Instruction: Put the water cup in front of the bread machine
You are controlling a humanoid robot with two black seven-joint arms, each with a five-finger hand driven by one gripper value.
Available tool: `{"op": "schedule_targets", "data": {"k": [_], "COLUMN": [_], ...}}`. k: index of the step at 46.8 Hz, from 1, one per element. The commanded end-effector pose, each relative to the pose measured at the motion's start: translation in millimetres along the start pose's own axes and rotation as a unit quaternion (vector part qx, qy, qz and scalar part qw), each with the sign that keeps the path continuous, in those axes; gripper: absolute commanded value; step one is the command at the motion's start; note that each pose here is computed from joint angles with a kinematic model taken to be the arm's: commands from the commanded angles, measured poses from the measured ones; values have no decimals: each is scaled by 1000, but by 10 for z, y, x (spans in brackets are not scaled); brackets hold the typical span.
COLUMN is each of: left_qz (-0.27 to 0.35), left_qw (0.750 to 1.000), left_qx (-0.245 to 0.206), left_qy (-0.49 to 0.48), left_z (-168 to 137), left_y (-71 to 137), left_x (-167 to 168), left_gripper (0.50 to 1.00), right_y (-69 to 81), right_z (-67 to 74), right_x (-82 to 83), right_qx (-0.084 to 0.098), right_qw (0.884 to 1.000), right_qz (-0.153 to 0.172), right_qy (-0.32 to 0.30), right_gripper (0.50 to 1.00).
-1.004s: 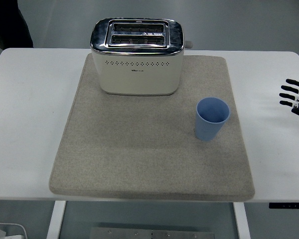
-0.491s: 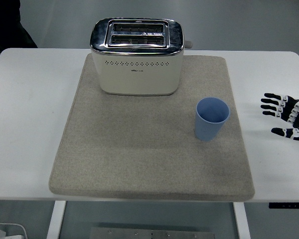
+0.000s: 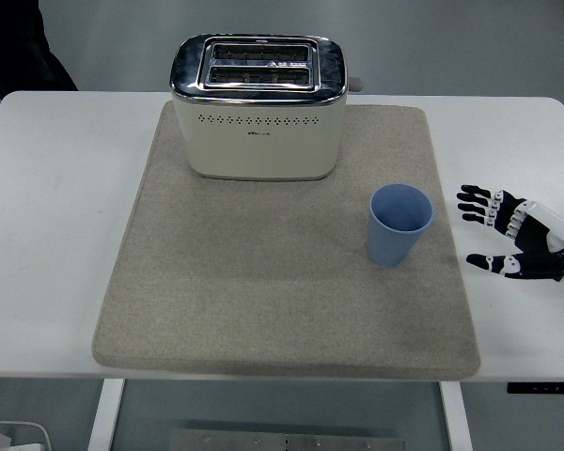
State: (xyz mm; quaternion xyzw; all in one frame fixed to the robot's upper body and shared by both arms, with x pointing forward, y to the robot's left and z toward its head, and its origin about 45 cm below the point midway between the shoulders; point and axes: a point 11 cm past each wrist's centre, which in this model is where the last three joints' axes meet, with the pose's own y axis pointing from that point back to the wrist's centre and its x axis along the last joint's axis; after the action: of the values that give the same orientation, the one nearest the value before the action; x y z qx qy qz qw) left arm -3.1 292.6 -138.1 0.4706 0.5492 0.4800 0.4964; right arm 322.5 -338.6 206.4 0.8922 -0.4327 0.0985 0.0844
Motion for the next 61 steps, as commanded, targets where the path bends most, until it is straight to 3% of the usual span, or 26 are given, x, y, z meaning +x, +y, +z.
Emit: {"op": "schedule_targets", "data": {"k": [1,7,20,32,38,43,53,61], "left_qz": [0,0,0,0,0,0,0,0], "left_qw": [1000,1000,1000,1000,1000,1000,1000,1000], "left_qx": [0,0,0,0,0,0,0,0], "left_qy": [0,0,0,0,0,0,0,0], "left_z": [0,0,-1,1,-1,1,1,1], "left_y": [0,0,0,0,0,0,0,0], "left_x": [-2,-2,-3,-3,-3,-3,-3,-3], "left_gripper": [1000,1000,1000,1000,1000,1000,1000,1000], "right_y": [-17,-74,-130,-260,-260,-360,-416,-507], "right_z": [14,42,45,95,109,79,121,104], "right_x": [-63,-175,-203,-335,-297,-329,-338,-369], "right_qx": [2,9,14,22,18,27,21,28], "right_qw": [1000,1000,1000,999,999,999,999,999], "right_qz": [0,-1,-1,-5,0,-4,-2,-5], "right_qy": [-3,-14,-16,-32,-30,-32,-36,-41], "right_gripper": [919,921,919,919,919,919,919,919]}}
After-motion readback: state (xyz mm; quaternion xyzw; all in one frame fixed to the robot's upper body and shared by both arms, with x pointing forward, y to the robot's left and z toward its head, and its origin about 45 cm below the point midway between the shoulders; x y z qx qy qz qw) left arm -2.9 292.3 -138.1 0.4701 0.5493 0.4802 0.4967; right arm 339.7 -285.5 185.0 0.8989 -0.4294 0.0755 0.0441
